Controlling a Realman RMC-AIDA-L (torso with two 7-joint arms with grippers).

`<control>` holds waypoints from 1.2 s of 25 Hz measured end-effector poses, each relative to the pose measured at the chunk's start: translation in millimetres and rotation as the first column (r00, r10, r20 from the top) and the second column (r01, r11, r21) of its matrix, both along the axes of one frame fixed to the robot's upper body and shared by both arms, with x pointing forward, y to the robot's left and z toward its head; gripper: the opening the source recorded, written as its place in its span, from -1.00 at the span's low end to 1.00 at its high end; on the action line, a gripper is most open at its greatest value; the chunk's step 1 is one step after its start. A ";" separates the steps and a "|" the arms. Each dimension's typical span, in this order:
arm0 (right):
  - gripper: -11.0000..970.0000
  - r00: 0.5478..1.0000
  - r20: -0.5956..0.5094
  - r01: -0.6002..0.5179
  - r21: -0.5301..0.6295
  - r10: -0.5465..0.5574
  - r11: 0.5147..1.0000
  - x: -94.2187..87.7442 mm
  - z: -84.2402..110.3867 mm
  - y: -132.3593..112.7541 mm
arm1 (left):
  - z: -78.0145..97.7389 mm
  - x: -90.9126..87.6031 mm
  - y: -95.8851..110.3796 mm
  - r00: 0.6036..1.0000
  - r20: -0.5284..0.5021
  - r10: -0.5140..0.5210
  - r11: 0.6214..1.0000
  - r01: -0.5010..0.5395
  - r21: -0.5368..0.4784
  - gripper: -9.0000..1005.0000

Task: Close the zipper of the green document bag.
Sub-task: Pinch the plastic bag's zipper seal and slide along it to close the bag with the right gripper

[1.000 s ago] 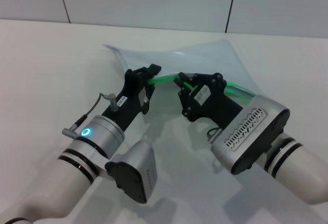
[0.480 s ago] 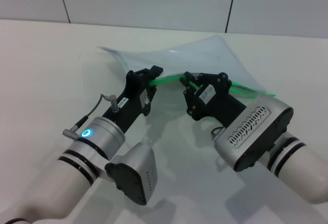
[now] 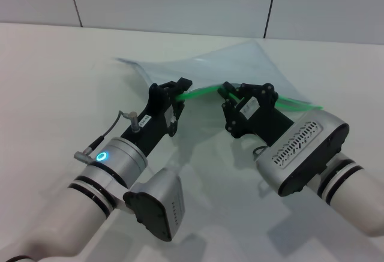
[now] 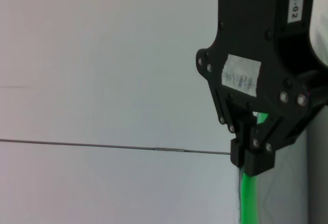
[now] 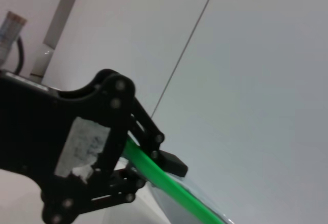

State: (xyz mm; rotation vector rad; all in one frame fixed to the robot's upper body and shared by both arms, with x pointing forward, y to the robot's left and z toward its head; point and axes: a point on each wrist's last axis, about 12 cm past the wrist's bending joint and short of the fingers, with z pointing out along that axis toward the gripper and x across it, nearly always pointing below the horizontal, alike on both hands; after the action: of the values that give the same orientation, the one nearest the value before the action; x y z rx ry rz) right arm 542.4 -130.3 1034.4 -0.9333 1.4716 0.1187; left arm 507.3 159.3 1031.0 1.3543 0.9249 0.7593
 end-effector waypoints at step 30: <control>-0.83 0.997 -0.017 0.078 -0.001 -0.078 0.997 8.1 -3.5 -15.3 | -0.8 -0.7 -1.2 1.000 -0.003 -0.011 1.000 0.011 0.008 -0.87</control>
State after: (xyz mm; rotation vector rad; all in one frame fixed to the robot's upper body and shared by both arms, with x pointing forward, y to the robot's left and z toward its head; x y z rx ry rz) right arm 550.4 -145.6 1030.9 -0.8757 1.5218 0.0694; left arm 506.7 158.1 1030.3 1.3669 0.9168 0.7529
